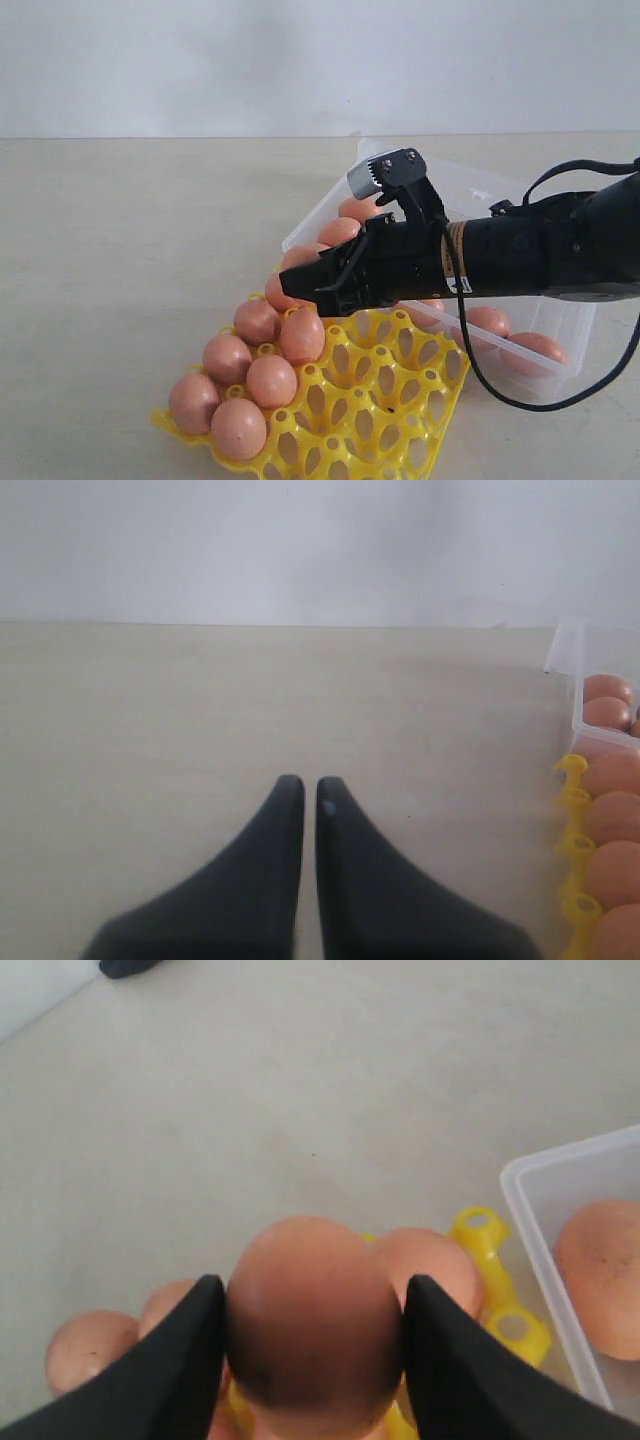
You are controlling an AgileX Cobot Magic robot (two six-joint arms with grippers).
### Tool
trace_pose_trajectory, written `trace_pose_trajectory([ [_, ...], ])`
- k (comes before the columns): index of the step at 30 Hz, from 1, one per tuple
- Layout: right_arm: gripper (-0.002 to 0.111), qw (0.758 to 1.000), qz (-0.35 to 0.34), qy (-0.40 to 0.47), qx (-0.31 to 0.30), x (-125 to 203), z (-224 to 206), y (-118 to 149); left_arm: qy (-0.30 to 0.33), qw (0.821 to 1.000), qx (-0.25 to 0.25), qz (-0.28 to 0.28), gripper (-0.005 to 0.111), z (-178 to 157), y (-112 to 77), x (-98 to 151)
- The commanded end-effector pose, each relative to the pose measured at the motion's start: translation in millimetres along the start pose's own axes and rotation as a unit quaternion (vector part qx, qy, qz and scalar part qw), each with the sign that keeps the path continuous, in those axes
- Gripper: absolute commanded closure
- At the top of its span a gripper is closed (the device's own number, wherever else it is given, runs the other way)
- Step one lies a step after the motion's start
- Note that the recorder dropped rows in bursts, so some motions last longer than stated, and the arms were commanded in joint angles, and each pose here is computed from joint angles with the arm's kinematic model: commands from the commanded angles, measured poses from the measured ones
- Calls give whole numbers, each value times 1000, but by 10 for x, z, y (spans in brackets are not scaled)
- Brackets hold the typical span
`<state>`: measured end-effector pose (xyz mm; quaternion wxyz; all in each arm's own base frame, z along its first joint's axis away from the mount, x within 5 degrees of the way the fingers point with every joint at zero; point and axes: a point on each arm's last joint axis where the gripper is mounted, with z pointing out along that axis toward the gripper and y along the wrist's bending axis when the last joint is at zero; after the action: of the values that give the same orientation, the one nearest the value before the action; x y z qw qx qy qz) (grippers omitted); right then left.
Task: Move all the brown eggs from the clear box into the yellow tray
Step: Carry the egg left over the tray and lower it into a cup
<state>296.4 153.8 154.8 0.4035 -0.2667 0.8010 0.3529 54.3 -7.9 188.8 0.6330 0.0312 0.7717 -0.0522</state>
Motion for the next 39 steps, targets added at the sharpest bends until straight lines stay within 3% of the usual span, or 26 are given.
trace_pose_trajectory([
  [1, 109, 999, -9, -11, 37, 6, 19, -100, -3, 1000, 2, 2, 102, 1, -1, 5],
  [21, 107, 997, 4, 5, 75, 154, 106, -244, -2, 1000, 2, 2, 102, 1, -1, 6],
  [31, 69, 998, -19, 22, 60, 183, 109, -219, -3, 1000, 2, 2, 102, 1, -1, 5],
  [39, 57, 998, -17, 21, 61, 182, 109, -220, -3, 1000, 2, 2, 102, 1, -1, 5],
])
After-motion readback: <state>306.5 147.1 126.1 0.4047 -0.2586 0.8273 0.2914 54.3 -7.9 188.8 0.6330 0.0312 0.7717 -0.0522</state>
